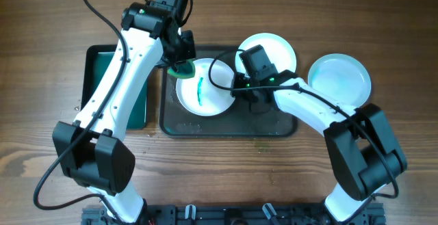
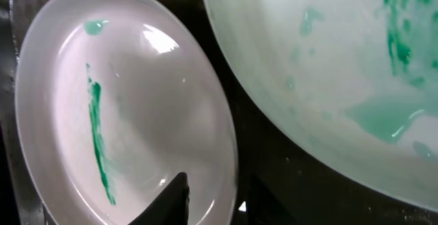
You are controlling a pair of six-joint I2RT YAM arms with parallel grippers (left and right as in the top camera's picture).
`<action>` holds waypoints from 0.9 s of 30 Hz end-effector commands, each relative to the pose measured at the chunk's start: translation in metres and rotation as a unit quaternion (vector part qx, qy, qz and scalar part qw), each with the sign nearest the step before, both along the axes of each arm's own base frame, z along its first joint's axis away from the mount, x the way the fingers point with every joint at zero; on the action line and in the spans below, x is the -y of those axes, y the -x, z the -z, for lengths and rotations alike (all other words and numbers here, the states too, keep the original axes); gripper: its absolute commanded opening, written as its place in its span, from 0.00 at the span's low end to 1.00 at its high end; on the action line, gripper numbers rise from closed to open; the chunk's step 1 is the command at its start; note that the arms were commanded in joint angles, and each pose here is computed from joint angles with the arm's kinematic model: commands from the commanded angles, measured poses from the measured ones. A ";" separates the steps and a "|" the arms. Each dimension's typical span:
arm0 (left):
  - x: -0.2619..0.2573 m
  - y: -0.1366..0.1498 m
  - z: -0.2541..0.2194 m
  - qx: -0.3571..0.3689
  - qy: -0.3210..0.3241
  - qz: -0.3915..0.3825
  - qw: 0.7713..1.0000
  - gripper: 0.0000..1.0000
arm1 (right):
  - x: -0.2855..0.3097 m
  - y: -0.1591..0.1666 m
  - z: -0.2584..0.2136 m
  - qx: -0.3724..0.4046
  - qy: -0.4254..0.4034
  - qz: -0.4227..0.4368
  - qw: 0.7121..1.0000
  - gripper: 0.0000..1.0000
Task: Clean dirty plates on tray and stack at the side
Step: 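Grip the lower-right plate's rim with the right gripper and drag it left, then scrub the held plate with the sponge in the left gripper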
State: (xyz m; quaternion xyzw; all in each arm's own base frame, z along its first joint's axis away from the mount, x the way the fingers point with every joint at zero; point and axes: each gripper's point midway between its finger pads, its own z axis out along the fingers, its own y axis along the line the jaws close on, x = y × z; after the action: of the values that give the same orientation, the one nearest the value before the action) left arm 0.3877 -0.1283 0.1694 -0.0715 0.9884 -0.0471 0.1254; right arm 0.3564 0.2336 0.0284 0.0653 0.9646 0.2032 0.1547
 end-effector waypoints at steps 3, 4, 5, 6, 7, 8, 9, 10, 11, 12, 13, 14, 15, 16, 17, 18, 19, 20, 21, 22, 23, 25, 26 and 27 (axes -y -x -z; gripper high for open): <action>0.007 -0.005 0.007 -0.007 0.013 -0.001 1.000 0.04 | -0.009 -0.017 0.010 -0.004 0.008 -0.055 0.998 0.29; 0.007 -0.007 0.013 -0.013 0.011 -0.001 1.000 0.04 | -0.011 -0.019 0.013 -0.006 0.009 -0.056 0.998 0.28; 0.008 -0.009 0.021 -0.020 0.009 -0.001 1.000 0.04 | -0.012 -0.021 0.017 -0.007 0.007 -0.056 0.998 0.24; 0.009 -0.012 0.030 -0.026 0.007 -0.001 1.000 0.04 | -0.013 -0.022 0.021 -0.009 0.007 -0.053 0.999 0.22; 0.010 -0.014 0.035 -0.029 0.006 -0.001 1.000 0.04 | -0.013 -0.022 0.023 -0.012 0.008 -0.051 0.999 0.18; 0.011 -0.018 0.046 -0.035 0.004 -0.001 0.999 0.04 | -0.012 -0.023 0.024 -0.013 0.008 -0.049 0.999 0.11; 0.012 -0.020 0.054 -0.041 0.002 -0.001 0.999 0.04 | -0.012 -0.023 0.024 -0.014 0.007 -0.047 0.999 0.04; 0.012 -0.022 0.063 -0.048 -0.001 -0.001 0.999 0.04 | -0.012 -0.023 0.024 -0.015 0.007 -0.047 0.999 0.04; 0.013 -0.023 0.072 -0.054 -0.003 -0.001 0.999 0.04 | -0.012 -0.023 0.024 -0.015 0.007 -0.047 0.999 0.04; 0.014 -0.025 0.082 -0.061 -0.005 -0.001 0.998 0.04 | -0.012 -0.023 0.024 -0.015 0.007 -0.047 0.999 0.04; 0.014 -0.027 0.093 -0.069 -0.008 0.002 0.998 0.04 | -0.012 -0.023 0.024 -0.016 0.006 -0.044 0.999 0.04; 0.014 -0.026 0.108 -0.083 -0.013 0.002 0.996 0.04 | -0.012 -0.023 0.024 -0.017 0.005 -0.041 0.999 0.04; 0.015 -0.023 0.123 -0.102 -0.013 0.005 0.995 0.04 | -0.012 -0.023 0.024 -0.018 0.005 -0.040 0.999 0.04; 0.017 -0.017 0.136 -0.121 -0.009 0.007 0.993 0.04 | -0.012 -0.023 0.024 -0.018 0.005 -0.040 0.999 0.04; 0.018 -0.010 0.146 -0.139 -0.009 0.008 0.990 0.04 | -0.012 -0.023 0.024 -0.017 0.005 -0.040 0.999 0.04; 0.017 0.000 0.157 -0.155 -0.015 0.010 0.988 0.04 | -0.012 -0.023 0.024 -0.017 0.005 -0.041 0.999 0.04; 0.016 0.014 0.172 -0.172 -0.021 0.013 0.985 0.04 | -0.011 -0.023 0.024 -0.017 0.005 -0.041 0.999 0.04; 0.017 0.025 0.188 -0.182 -0.022 0.018 0.983 0.04 | -0.011 -0.023 0.024 -0.017 0.005 -0.040 0.999 0.04; 0.022 0.034 0.198 -0.189 -0.010 0.024 0.982 0.04 | -0.011 -0.024 0.024 -0.017 0.005 -0.040 0.999 0.04; 0.031 0.041 0.204 -0.196 0.012 0.040 0.980 0.04 | -0.011 -0.023 0.024 -0.017 0.005 -0.040 0.999 0.04; 0.057 0.055 0.205 -0.214 0.084 0.093 0.969 0.04 | -0.011 -0.023 0.024 -0.017 0.005 -0.040 0.999 0.05; 0.101 0.076 0.183 -0.225 0.219 0.202 0.928 0.04 | -0.011 -0.023 0.024 -0.017 0.005 -0.039 0.999 0.04; 0.112 0.083 0.173 -0.223 0.259 0.235 0.910 0.04 | -0.011 -0.024 0.024 -0.017 0.004 -0.039 0.999 0.04; 0.111 0.084 0.173 -0.225 0.255 0.236 0.910 0.04 | -0.011 -0.024 0.024 -0.017 0.004 -0.039 0.999 0.04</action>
State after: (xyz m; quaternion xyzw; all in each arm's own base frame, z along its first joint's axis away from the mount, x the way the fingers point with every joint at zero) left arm 0.3650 -0.1857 0.0063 0.0400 0.9849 -0.1649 -0.0339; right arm 0.3744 0.2371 0.0038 0.0289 0.9725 0.1926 0.1278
